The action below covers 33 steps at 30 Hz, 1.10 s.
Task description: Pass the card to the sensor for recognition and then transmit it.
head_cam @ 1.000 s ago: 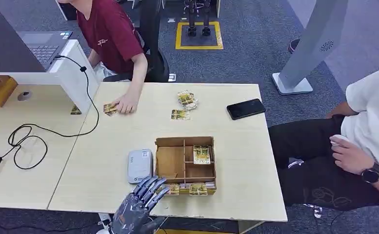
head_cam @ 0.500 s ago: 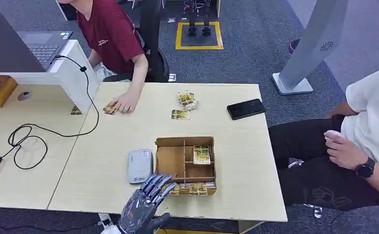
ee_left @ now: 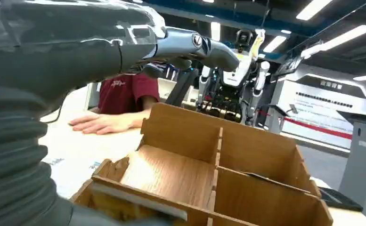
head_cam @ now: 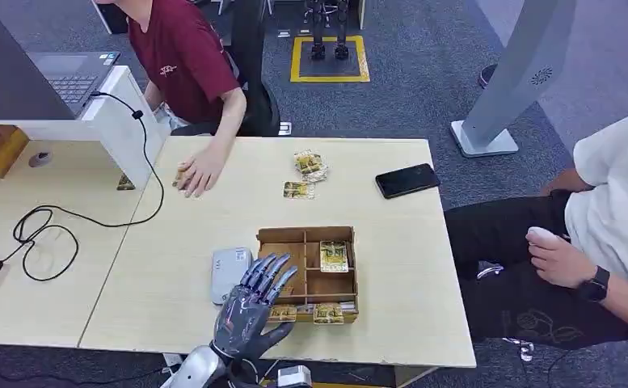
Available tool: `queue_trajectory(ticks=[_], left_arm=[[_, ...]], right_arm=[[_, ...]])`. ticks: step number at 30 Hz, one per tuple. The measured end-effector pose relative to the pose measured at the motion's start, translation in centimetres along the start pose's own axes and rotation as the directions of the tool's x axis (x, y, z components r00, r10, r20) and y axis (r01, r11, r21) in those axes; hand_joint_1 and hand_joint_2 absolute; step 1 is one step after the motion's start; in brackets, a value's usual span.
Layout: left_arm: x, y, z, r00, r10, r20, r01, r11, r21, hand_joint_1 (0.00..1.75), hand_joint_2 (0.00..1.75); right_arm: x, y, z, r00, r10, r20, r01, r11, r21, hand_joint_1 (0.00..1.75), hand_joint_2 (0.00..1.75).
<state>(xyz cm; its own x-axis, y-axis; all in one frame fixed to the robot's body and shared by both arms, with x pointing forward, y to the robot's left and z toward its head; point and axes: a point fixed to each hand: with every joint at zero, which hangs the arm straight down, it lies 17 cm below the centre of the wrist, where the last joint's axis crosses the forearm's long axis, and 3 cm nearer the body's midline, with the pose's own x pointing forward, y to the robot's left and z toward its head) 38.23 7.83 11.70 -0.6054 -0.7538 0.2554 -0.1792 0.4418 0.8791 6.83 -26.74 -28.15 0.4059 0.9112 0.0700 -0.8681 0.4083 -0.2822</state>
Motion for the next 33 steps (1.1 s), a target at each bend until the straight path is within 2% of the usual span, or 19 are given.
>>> queue_trajectory(ticks=[14, 33], left_arm=[[-1.2, -2.8, 1.3, 0.998, 0.047, -0.039, -0.050, 0.994, -0.094, 1.75, 1.75], [-1.2, -3.0, 1.4, 0.998, 0.055, -0.036, -0.058, 0.993, -0.105, 1.75, 1.75]], right_arm=[[0.1, -0.2, 0.0, 1.000, -0.011, 0.001, 0.011, 1.000, -0.005, 0.00, 0.00], [0.2, -0.2, 0.0, 1.000, -0.016, 0.003, 0.016, 1.000, -0.006, 0.00, 0.00]])
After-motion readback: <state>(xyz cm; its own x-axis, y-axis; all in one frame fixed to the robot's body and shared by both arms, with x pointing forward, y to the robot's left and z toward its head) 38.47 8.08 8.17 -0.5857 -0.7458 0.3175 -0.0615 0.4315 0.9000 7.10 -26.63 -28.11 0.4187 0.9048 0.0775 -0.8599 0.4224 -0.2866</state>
